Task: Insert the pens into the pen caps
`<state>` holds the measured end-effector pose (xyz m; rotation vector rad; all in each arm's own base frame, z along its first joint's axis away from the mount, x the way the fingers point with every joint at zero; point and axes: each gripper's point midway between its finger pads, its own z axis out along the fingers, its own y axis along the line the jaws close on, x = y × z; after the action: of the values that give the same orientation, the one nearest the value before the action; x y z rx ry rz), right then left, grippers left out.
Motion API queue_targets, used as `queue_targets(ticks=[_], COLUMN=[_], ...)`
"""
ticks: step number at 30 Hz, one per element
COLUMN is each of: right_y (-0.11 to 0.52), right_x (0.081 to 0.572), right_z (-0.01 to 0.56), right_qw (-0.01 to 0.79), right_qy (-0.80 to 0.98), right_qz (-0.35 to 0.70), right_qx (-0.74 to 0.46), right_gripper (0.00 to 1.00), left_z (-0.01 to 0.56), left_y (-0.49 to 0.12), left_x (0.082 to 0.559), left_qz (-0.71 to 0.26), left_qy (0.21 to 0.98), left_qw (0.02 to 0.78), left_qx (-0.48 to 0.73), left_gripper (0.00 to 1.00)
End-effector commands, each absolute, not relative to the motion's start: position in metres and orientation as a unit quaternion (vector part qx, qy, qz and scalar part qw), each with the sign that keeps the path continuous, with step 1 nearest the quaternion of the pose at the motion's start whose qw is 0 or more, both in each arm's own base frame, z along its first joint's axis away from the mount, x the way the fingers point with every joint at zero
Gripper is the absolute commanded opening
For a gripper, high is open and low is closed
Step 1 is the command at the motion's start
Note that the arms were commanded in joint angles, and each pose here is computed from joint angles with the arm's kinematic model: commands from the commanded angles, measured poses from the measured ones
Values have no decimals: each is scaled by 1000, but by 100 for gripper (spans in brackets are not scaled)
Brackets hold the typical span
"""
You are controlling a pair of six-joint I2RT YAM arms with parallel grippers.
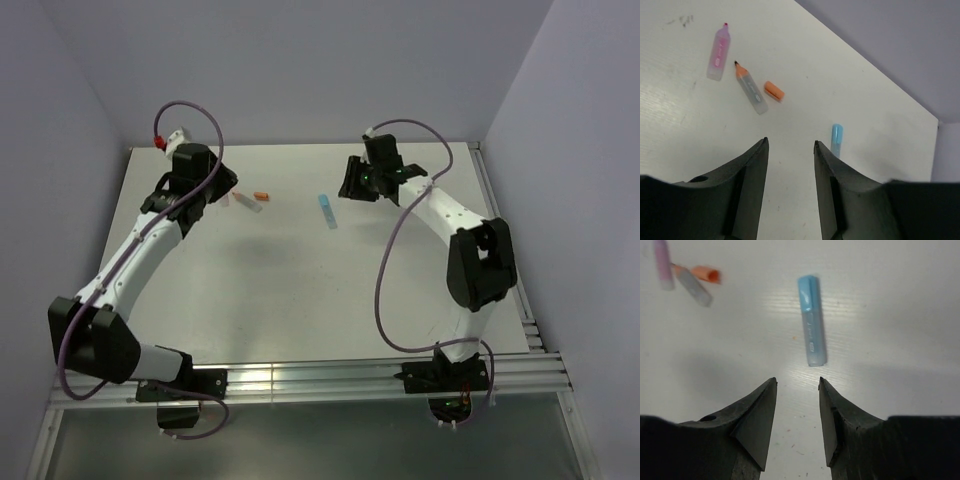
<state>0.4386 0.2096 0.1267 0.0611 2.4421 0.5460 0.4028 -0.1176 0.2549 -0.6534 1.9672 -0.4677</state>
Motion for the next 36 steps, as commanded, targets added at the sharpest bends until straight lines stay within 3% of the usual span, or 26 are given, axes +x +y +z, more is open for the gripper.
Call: queue_targets(ticks=[1,7,9,10,12,15,17,25,36], right_y=[206,216,218,216,211,208,210,214,216], right_x=[439,417,412,411,410,409,407,404,404], right_z=[183,211,220,220,222,229,229,228,227], right_qw=[381,397,404,405,412,423,419,415,411], right_qy=[893,870,861,862,862,857,856,854,854], right_qz=[239,294,309,306,294,293,302,313,320], right_qx=[18,1,-6,-5,-6,-5,-8,-15,-17], right_gripper=[47,47,47,47,47,47,47,48,48], left_z=[266,226,236,200,200,152,149,107,67], left_y=[-93,-54,-51,-47,-46,-49,-48,-40,-38], left_x=[435,498,525,540,559,584,594,598,596], left_qz=[-154,-51,-28,1,24,45,49,66,51], left_qy=[792,810,817,838,849,875,879,895,915], left_qw=[507,493,505,476,472,441,438,413,378], left_qx=[-304,-314,-276,-265,-237,-196,-183,-157,-129], left_gripper=[46,45,42,41,40,43,45,54,51])
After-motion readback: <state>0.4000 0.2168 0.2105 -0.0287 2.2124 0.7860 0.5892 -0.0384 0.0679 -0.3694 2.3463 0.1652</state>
